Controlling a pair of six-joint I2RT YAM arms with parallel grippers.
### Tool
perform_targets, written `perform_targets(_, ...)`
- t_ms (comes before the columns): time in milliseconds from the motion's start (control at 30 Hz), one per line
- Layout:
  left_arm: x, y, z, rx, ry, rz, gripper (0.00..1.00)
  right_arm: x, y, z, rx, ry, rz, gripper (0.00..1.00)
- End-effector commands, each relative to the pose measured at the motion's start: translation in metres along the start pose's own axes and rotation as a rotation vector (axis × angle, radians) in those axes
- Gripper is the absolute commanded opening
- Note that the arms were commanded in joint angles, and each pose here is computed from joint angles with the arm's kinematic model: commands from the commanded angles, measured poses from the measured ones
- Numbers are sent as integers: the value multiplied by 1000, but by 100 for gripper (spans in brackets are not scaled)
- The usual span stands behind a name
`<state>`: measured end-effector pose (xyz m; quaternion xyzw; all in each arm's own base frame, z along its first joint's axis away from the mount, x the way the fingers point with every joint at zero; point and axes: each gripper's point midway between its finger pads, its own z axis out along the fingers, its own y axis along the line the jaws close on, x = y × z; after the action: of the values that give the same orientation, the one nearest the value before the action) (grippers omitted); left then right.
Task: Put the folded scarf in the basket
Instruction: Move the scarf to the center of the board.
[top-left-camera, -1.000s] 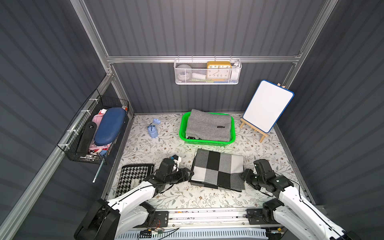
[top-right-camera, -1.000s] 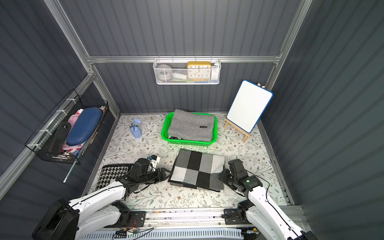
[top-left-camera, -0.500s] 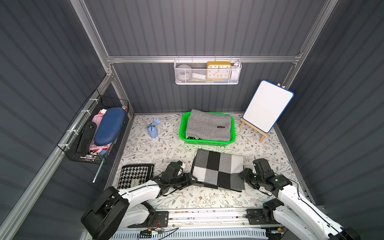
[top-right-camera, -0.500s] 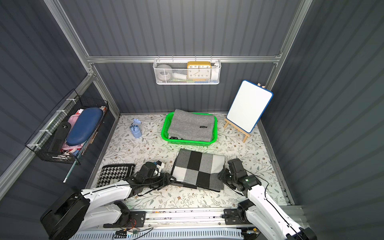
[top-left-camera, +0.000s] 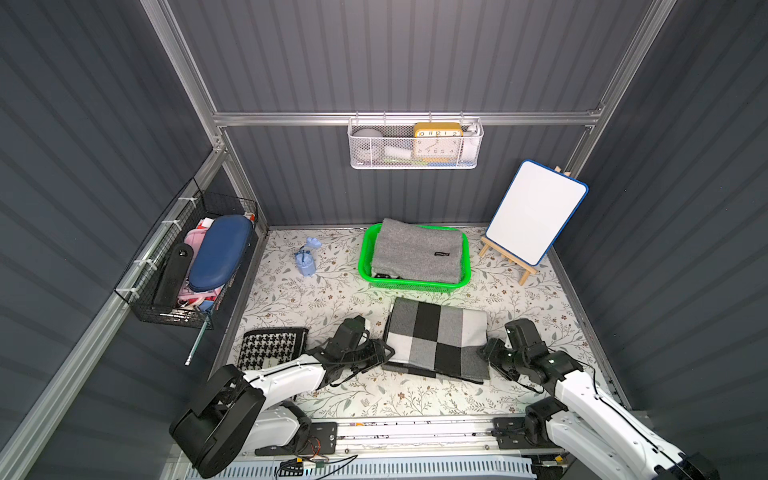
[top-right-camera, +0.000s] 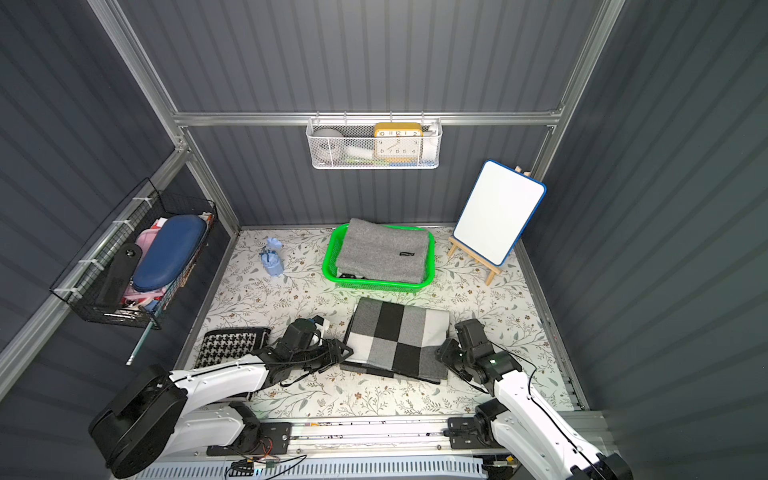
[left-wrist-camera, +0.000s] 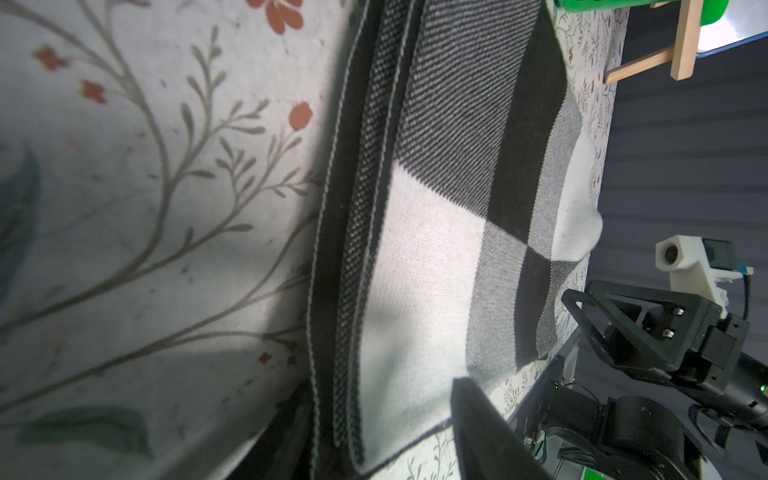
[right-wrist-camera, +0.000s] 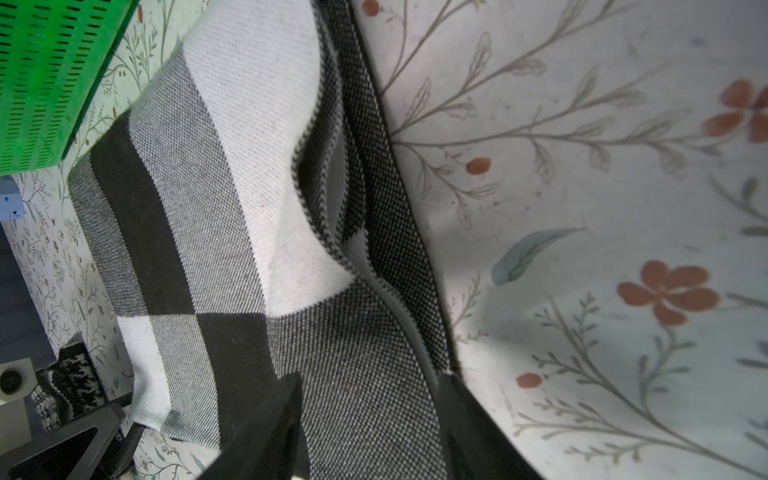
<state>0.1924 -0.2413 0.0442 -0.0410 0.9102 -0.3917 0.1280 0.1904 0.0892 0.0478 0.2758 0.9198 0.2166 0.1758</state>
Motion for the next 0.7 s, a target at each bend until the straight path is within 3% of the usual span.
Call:
perform_targets(0, -11, -18, -7, 51, -47, 13, 50, 1, -4, 3, 13, -2, -3, 57)
perform_targets(300, -7, -28, -8, 128, -38, -13, 35, 2, -5, 5, 18, 7, -7, 57)
perform_targets(433, -3, -27, -5, 121, -10, -7, 34, 1, -4, 5, 14, 5, -10, 57)
perform_targets(667, -21, -28, -15, 26, -72, 41, 36, 3, -8, 6, 22, 8, -11, 57)
